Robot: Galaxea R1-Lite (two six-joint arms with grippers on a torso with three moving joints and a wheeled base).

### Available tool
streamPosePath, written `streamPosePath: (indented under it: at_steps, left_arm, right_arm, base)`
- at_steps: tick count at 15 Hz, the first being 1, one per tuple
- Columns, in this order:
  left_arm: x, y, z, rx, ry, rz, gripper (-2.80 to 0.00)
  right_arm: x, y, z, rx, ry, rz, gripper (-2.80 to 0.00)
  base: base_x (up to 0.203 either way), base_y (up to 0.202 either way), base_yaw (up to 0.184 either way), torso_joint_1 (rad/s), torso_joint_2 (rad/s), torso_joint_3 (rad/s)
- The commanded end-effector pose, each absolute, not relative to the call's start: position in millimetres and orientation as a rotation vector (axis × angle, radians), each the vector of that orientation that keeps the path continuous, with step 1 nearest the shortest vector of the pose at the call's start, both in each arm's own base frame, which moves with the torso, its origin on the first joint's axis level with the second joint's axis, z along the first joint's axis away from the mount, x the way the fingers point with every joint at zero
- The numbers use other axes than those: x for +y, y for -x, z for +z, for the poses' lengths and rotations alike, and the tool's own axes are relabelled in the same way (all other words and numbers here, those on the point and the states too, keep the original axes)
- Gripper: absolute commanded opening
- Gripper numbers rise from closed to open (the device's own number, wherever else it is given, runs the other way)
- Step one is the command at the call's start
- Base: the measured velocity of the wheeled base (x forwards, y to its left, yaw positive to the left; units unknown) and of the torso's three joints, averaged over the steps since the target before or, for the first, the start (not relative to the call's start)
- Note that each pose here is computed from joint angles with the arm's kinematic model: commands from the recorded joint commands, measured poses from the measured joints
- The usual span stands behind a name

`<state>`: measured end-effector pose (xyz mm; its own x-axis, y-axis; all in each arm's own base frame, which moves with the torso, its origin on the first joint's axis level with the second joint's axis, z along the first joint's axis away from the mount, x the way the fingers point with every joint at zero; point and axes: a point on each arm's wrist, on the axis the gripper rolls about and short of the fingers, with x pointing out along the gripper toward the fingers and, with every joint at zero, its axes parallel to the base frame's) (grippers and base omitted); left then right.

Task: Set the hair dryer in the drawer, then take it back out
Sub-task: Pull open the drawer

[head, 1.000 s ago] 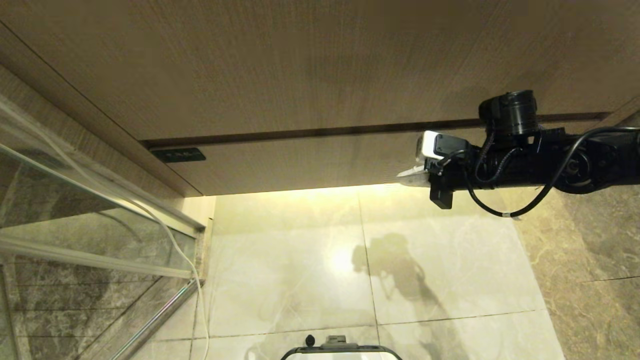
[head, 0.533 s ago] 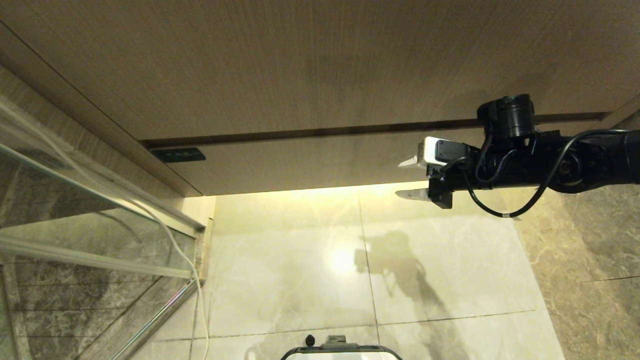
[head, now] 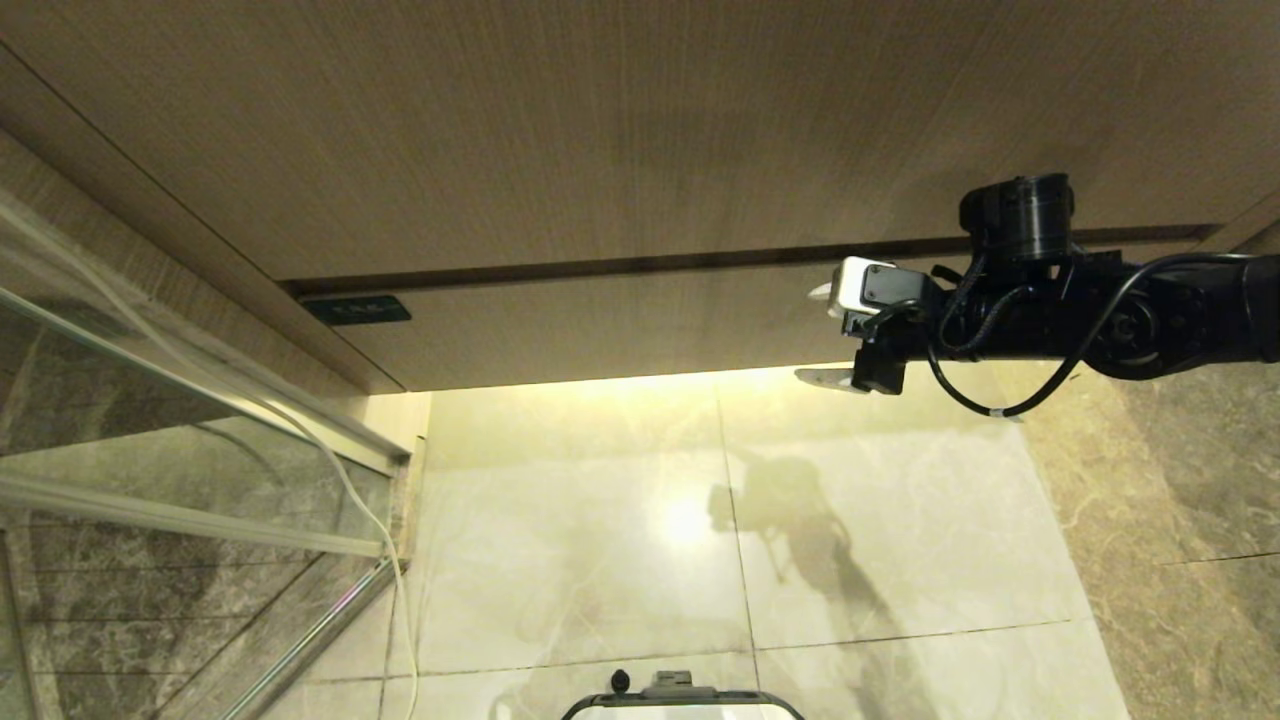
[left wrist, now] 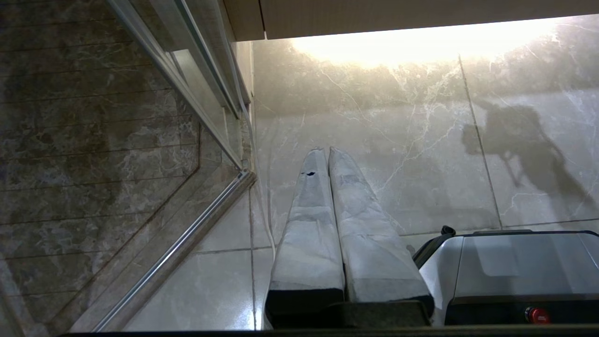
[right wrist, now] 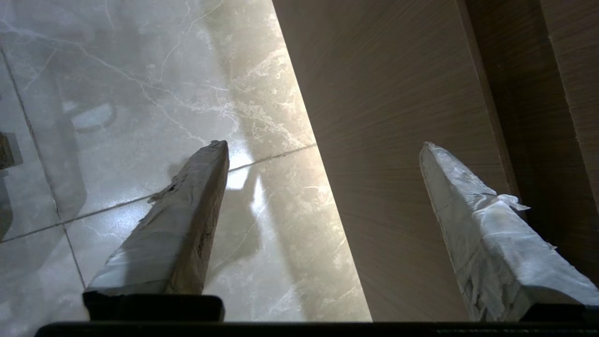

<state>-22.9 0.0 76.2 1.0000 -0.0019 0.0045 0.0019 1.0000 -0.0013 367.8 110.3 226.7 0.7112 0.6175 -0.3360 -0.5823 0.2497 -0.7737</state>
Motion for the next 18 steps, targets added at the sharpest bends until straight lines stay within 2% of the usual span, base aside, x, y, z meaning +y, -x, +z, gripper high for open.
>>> streamPosePath:
  at_steps: [1,8,18]
  left_arm:
    - [0.1,22.8,76.3,-0.003,0.002,-0.003,-2.8]
    - [0.0,22.8,76.3,-0.003,0.002,-0.001,-2.8]
    - [0.0,22.8,76.3,-0.003,0.002,-0.002,-2.8]
  right_arm:
    - [109.1,-362.3,235.8,-0.063,1.049,0.801,0.0]
    - [109.4,-363.3,243.8,-0.144,1.073,0.713,0.0]
    - [112.9,-377.2,232.3,-0.149,1.098,0.696,0.0]
  base:
    - [0.0,0.0,0.0,0.0,0.0,0.0]
    - [0.0,0.0,0.0,0.0,0.0,0.0]
    - [0.0,0.0,0.0,0.0,0.0,0.0]
